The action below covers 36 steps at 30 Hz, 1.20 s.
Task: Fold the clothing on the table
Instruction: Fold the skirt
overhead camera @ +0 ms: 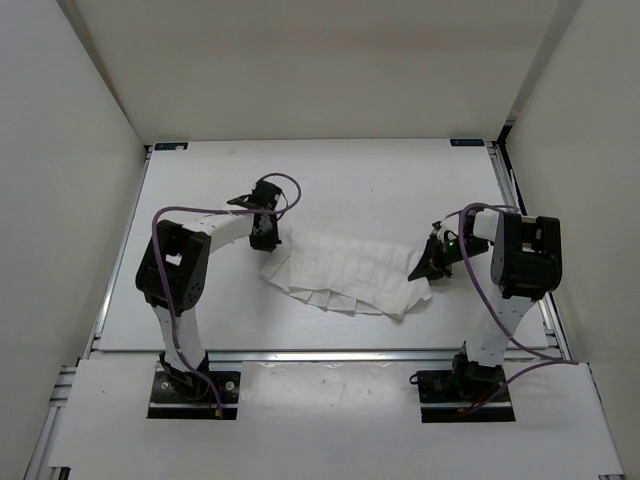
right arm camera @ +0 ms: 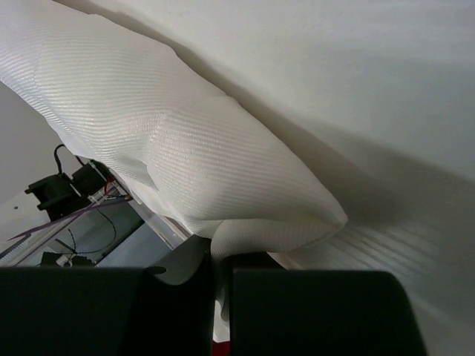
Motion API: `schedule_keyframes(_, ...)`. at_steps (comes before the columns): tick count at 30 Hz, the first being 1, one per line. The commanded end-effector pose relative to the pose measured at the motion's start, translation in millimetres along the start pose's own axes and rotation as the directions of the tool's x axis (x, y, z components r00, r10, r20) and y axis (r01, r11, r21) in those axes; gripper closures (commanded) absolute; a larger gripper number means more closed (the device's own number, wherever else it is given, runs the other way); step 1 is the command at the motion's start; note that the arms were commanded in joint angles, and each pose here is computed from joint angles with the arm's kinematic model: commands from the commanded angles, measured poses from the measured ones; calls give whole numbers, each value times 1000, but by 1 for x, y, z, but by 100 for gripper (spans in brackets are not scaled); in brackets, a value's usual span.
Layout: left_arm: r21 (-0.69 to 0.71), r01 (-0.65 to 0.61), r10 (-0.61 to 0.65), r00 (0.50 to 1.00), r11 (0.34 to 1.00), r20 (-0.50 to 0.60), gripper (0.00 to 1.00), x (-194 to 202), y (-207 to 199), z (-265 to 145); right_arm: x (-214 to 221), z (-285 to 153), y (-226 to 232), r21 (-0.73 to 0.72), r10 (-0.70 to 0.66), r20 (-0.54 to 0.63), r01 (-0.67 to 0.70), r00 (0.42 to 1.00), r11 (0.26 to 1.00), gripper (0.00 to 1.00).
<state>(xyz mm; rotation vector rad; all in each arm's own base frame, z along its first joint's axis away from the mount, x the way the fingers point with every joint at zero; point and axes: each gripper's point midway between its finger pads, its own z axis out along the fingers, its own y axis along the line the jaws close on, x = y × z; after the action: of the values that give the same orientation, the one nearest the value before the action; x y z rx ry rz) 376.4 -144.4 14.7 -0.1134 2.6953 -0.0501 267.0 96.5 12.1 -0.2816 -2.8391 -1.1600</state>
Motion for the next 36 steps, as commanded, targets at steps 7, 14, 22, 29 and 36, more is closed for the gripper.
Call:
schedule_keyframes(7, 109, -3, 17, 992, 994, -128, 90, 60, -4, -33, -24, -16, -5, 29, -32, 47, 31, 998, 999, 100)
schedule_keyframes(14, 204, 49, -16, 987, 978, -158, 91, 73, -22, -41, -35, -31, 5, 80, -71, 73, 65, 995, 995, 100)
schedule_keyframes(22, 245, 96, -50, 981, 965, -189, 91, 85, -26, -43, -50, -37, 34, 105, -127, 46, 122, 991, 987, 100)
schedule_keyframes(29, 252, 96, -55, 985, 963, -165, 91, 78, -24, -43, -45, -22, 117, 55, -291, 31, 289, 956, 956, 100)
schedule_keyframes(36, 252, 108, -71, 986, 962, -149, 90, 68, -16, -42, -33, -6, 197, -124, -397, 41, 399, 917, 909, 100)
